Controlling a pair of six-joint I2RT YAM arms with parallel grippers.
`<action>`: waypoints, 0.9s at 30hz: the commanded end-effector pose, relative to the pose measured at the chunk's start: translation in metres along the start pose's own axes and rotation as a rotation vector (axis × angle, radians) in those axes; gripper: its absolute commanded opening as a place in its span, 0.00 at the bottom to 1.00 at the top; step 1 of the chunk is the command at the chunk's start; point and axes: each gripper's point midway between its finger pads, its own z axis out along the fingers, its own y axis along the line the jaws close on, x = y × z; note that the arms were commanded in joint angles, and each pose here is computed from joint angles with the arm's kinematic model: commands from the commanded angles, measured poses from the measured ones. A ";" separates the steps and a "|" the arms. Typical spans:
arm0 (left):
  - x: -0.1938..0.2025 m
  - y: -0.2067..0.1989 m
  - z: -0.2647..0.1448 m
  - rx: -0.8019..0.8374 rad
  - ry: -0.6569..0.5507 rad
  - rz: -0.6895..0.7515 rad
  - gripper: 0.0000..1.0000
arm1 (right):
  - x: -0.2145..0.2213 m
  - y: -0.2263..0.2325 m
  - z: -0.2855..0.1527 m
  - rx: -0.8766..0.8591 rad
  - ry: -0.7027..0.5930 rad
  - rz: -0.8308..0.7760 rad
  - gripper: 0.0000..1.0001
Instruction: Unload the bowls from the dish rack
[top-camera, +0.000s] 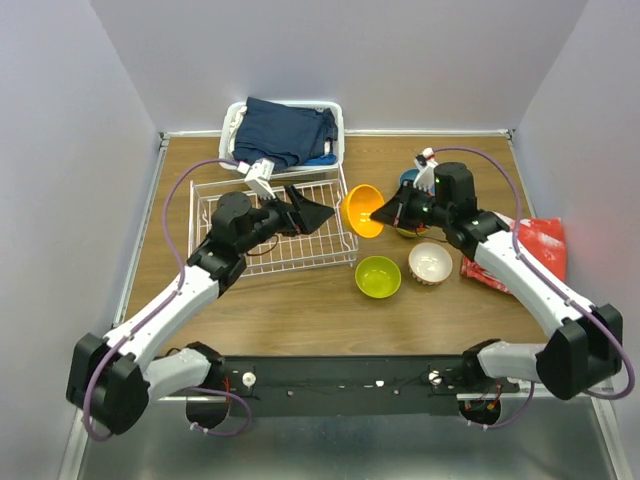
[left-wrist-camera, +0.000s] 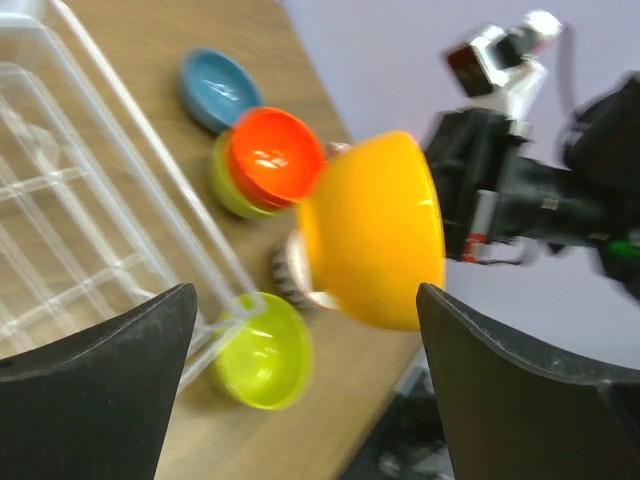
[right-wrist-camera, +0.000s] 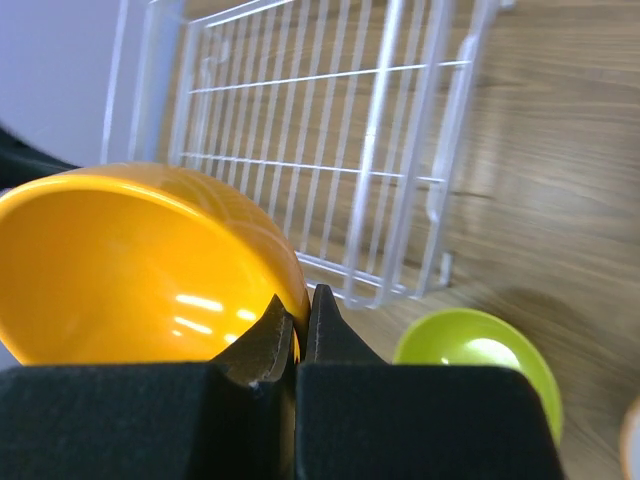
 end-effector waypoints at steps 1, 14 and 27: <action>-0.035 0.036 -0.029 -0.258 -0.109 0.317 0.99 | 0.004 -0.035 -0.037 0.258 0.003 -0.025 0.01; -0.077 0.065 -0.093 -0.580 -0.225 0.610 0.99 | 0.085 -0.093 -0.060 0.472 0.250 0.041 0.01; -0.086 0.064 -0.114 -0.651 -0.244 0.633 0.99 | 0.123 -0.129 -0.036 0.498 0.287 0.112 0.01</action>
